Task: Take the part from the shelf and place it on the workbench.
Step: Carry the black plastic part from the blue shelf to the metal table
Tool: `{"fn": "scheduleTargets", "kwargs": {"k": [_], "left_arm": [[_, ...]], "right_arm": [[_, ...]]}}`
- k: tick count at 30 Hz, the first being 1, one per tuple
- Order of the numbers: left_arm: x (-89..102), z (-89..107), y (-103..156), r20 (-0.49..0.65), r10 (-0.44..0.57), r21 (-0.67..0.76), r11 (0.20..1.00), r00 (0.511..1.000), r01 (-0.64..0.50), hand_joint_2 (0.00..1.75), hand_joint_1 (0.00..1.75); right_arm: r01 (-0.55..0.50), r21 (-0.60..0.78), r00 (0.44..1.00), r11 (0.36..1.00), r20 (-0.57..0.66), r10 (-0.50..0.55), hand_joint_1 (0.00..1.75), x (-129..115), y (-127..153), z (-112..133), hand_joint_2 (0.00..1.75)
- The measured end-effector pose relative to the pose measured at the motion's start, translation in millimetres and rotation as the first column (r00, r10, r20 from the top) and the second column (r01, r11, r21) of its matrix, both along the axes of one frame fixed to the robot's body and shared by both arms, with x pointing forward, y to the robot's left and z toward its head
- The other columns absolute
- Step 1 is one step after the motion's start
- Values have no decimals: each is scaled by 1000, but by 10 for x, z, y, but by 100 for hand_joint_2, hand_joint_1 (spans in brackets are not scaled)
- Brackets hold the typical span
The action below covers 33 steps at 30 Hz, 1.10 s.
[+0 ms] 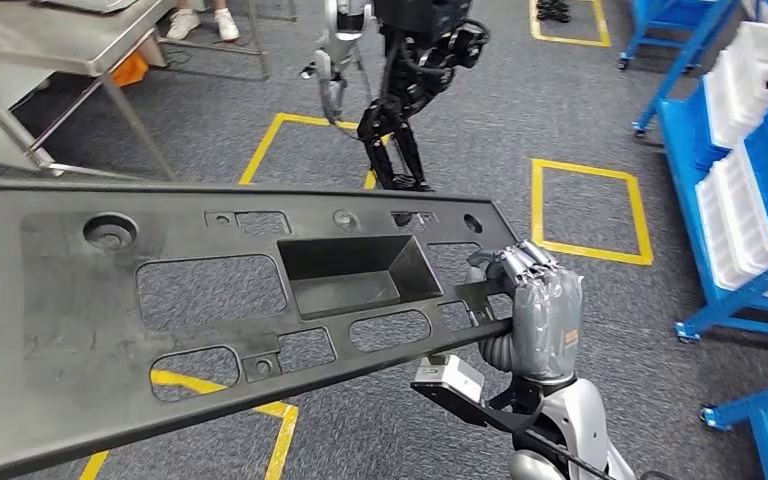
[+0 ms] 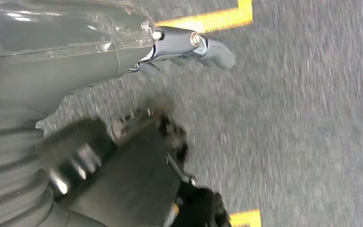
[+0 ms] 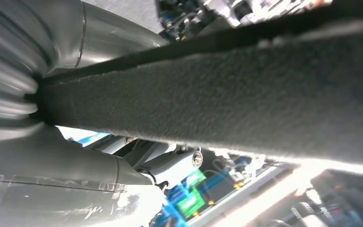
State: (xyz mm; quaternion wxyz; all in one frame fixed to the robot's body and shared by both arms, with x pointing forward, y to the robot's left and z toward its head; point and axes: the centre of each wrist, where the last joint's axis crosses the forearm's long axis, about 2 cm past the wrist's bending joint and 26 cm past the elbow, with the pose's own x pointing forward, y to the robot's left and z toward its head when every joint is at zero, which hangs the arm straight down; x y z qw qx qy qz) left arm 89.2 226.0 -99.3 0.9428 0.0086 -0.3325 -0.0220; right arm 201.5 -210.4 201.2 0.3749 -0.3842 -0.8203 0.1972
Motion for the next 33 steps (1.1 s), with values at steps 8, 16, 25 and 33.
{"fn": "scheduleTargets", "kwargs": {"k": [8, 16, 25, 33], "left_arm": [[0, -1, 6, -5, -1, -3, 1000, 1000, 1, 175, 0], [-15, -8, 35, -9, -1, -5, 1000, 1000, 1, 175, 0], [-8, -8, 47, -7, -7, -19, 1000, 1000, 7, 175, 0], [-25, -16, 80, -9, -7, -20, 1000, 1000, 6, 175, 0]], "right_arm": [[-4, -2, 1000, 1000, -3, 4, 175, -6, 7, -5, 175], [-10, -4, 1000, 1000, 0, 10, 175, 11, 9, 12, 175], [-10, -5, 1000, 1000, -1, 10, 175, 11, 10, 11, 175], [-14, -5, 1000, 1000, -7, 14, 175, 4, 16, 5, 175]]}}
